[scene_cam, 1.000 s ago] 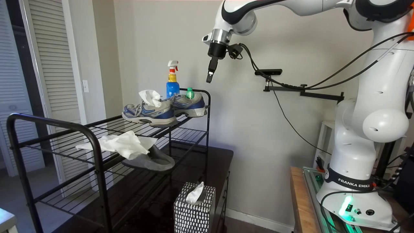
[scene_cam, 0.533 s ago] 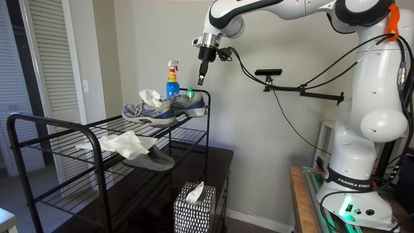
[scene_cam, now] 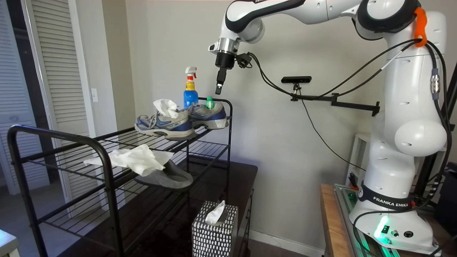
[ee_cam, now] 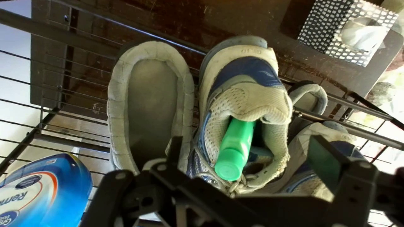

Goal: Remove the green bottle from the shoe

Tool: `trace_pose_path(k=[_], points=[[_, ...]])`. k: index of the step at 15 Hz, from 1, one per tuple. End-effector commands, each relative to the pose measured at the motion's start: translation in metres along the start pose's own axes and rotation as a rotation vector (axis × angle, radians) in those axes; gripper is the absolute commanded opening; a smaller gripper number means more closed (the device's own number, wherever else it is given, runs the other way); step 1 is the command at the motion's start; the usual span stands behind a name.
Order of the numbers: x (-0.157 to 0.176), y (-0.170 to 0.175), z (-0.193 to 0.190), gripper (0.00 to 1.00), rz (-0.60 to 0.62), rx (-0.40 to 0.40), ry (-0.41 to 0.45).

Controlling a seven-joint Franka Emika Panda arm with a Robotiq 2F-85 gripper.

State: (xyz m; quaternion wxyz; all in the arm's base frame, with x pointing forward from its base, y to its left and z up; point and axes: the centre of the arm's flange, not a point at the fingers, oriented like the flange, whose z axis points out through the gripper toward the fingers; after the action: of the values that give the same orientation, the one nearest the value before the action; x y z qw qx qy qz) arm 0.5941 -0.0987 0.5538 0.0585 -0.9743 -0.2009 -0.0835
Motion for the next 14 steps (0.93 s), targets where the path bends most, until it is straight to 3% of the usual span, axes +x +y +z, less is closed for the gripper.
trace_pose_path(k=[1, 10, 14], points=[[0.019, 0.013, 0.003, 1.0, -0.004, 0.049, -0.015], [0.044, 0.022, 0.024, 1.0, -0.001, 0.076, -0.051], [0.05, 0.024, 0.026, 0.86, -0.004, 0.075, -0.053]])
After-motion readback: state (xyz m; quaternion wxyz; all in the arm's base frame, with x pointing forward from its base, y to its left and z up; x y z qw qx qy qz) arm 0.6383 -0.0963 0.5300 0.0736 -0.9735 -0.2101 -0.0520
